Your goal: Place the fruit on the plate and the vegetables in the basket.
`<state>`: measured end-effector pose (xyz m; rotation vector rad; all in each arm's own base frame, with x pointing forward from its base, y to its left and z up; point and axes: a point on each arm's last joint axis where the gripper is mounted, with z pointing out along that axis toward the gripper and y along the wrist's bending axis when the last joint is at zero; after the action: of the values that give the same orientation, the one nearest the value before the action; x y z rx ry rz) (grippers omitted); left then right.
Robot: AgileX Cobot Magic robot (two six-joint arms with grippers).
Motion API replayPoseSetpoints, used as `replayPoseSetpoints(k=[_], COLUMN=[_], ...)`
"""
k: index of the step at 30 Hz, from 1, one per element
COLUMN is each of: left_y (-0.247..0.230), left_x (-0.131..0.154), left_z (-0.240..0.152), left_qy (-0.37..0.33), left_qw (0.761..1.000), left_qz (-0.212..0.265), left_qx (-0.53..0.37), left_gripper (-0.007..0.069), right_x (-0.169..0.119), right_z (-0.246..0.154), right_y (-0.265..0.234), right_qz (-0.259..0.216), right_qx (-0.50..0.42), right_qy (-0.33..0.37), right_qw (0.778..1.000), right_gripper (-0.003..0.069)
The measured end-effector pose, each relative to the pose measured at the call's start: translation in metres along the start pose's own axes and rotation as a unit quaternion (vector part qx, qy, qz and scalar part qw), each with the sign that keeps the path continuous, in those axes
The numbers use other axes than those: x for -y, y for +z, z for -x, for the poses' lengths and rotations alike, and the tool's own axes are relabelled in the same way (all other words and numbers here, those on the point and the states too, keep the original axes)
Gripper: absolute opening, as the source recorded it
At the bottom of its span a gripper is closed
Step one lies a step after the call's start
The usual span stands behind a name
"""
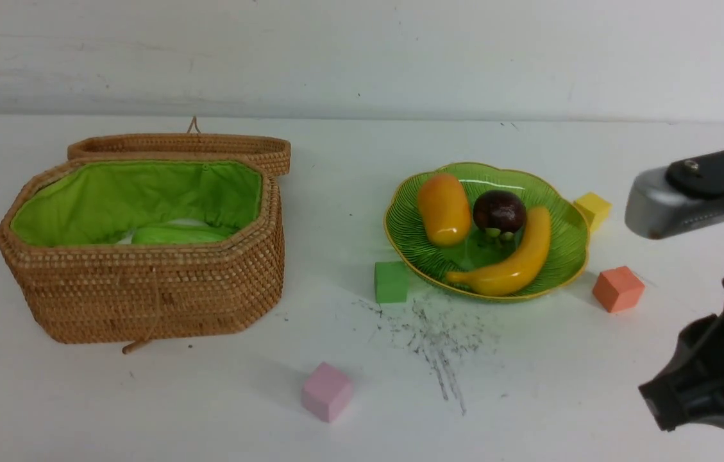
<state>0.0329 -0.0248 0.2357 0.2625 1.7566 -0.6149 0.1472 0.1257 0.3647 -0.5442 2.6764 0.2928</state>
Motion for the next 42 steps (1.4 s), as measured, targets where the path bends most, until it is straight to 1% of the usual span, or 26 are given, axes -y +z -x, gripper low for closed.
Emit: replayPoseSetpoints(k=[10,14,15,17,19,20,22,23,28,29,31,33,35,37,42], left_y=[0.005,0.005,0.005,0.005,0.005,0.005,0.005,0.005,0.005,0.005,0.005,0.005,0.005,0.005,0.005], left_x=[-0.004,-0.004,-0.004,-0.004,-0.004,-0.004,-0.004,-0.004,-0.004,-0.004,-0.004,-0.004,-0.004,-0.004,-0.004], left_z=[-0.013,-0.014,-0.014,-0.014,-0.014,-0.014,-0.014,-0.014,-0.014,-0.014,-0.014,-0.014,-0.014,-0.014,-0.014], left_qy=[-0.002,-0.002,-0.002,-0.002,-0.002,-0.002,-0.002,-0.002,-0.002,-0.002,-0.002,-0.002,-0.002,-0.003,-0.003], left_qw=[1.000,1.000,1.000,1.000,1.000,1.000,1.000,1.000,1.000,1.000,1.000,1.000,1.000,1.000,1.000], left_qz=[0.006,0.006,0.006,0.006,0.006,0.006,0.006,0.006,0.006,0.006,0.006,0.006,0.006,0.006,0.006], left_qx=[-0.027,-0.028,-0.028,-0.028,-0.028,-0.028,-0.028,-0.028,-0.029,-0.029,-0.029,-0.029,-0.029,-0.028,-0.029], left_gripper=[-0.0013,-0.0013,-0.0013,-0.0013,-0.0013,-0.0013,-0.0013,-0.0013,-0.0011,-0.0011,-0.0009,-0.0007,-0.0006,-0.0003,-0.0001], right_x=[0.001,0.011,0.023,0.032,0.043,0.048,0.058,0.062,0.082,0.083,0.087,0.089,0.089,0.090,0.090], right_z=[-0.001,-0.003,-0.008,-0.014,-0.030,-0.041,-0.062,-0.077,-0.152,-0.156,-0.180,-0.191,-0.194,-0.198,-0.199], right_y=[-0.002,-0.011,-0.018,-0.020,-0.017,-0.013,-0.003,0.010,0.062,0.066,0.091,0.103,0.106,0.109,0.109], right_qz=[0.001,-0.004,-0.013,-0.011,-0.004,-0.003,-0.014,-0.021,-0.077,-0.081,-0.101,-0.112,-0.117,-0.126,-0.131], right_qx=[0.003,0.023,0.053,0.093,0.168,0.201,0.256,0.268,0.375,0.385,0.418,0.432,0.436,0.424,0.421], right_qy=[0.004,0.025,0.045,0.055,0.053,0.051,0.050,0.054,0.097,0.097,0.101,0.098,0.096,0.088,0.085], right_qw=[1.000,0.999,0.998,0.994,0.984,0.978,0.965,0.962,0.919,0.914,0.897,0.889,0.887,0.893,0.894], right_gripper=[0.0110,0.0106,0.0085,0.0048,-0.0005,-0.0015,-0.0018,-0.0018,-0.0018,-0.0018,-0.0018,-0.0018,-0.0018,-0.0018,-0.0018])
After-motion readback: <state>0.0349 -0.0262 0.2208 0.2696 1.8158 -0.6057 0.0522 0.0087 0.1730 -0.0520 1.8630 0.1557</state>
